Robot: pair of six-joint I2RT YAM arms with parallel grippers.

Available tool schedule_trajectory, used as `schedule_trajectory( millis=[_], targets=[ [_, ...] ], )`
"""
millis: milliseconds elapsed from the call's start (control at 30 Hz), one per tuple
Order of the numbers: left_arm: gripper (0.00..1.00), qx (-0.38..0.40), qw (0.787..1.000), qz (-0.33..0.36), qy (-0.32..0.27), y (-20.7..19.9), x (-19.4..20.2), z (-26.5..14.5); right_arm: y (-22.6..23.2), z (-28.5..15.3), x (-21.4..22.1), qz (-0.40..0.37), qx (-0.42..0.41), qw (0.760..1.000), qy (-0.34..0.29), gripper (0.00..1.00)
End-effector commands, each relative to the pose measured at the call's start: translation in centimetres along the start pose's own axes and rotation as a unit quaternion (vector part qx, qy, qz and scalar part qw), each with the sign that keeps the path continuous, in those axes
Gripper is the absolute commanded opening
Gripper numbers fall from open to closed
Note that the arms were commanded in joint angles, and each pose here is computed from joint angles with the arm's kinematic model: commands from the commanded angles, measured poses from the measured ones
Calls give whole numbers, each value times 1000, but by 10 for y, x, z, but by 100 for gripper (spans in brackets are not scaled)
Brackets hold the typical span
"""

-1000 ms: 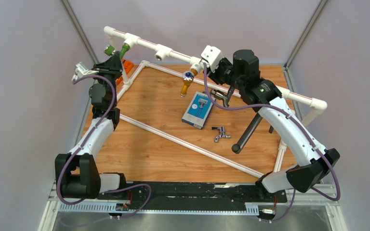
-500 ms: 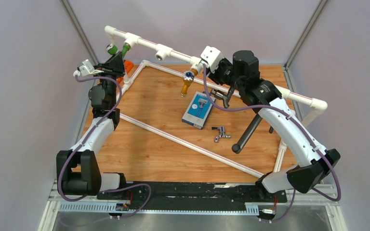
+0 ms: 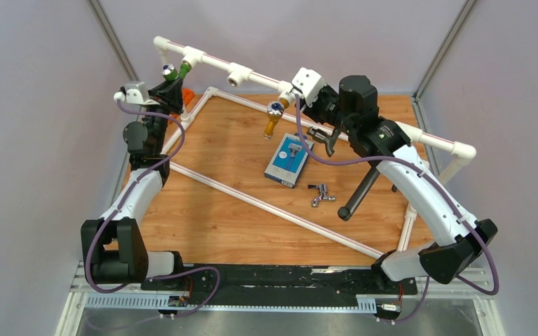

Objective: Install the water faucets

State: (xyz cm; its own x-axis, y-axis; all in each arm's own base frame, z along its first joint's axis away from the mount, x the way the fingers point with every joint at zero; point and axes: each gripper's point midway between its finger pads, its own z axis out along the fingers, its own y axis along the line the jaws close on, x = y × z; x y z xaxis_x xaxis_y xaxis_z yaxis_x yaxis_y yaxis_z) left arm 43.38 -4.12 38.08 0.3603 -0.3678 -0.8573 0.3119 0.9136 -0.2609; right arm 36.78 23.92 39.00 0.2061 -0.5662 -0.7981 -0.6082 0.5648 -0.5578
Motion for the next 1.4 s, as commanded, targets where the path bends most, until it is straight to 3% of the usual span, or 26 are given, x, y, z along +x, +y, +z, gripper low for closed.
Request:
schedule_trajectory(
  millis=[0, 467, 633, 800, 933, 1133, 1267, 1367],
  targets=[
    [0, 38, 973, 23, 226, 3, 116, -28, 123, -30, -3, 68, -222, 973, 11, 0],
    [0, 41, 959, 144, 242, 21, 87, -8, 128, -35, -6, 53, -227, 972, 5, 0],
    [0, 29, 961, 152, 231, 24, 69, -3, 127, -38, -9, 52, -224, 973, 3, 1],
    [0, 14, 972, 139, 187, 18, 41, -8, 119, -45, -18, 56, -212, 976, -9, 20],
    [0, 13, 982, 133, 131, 9, 11, -9, 115, -55, -29, 62, -210, 975, -26, 25],
    [0, 39, 988, 93, 119, -7, 5, -11, 117, -60, -33, 71, -209, 975, -26, 29],
    [0, 39, 989, 85, 116, -8, 9, -14, 117, -61, -34, 71, -204, 976, -28, 50],
    [14, 46, 991, 64, 112, -11, 9, -11, 119, -60, -36, 75, -206, 975, -27, 54]
  ],
)
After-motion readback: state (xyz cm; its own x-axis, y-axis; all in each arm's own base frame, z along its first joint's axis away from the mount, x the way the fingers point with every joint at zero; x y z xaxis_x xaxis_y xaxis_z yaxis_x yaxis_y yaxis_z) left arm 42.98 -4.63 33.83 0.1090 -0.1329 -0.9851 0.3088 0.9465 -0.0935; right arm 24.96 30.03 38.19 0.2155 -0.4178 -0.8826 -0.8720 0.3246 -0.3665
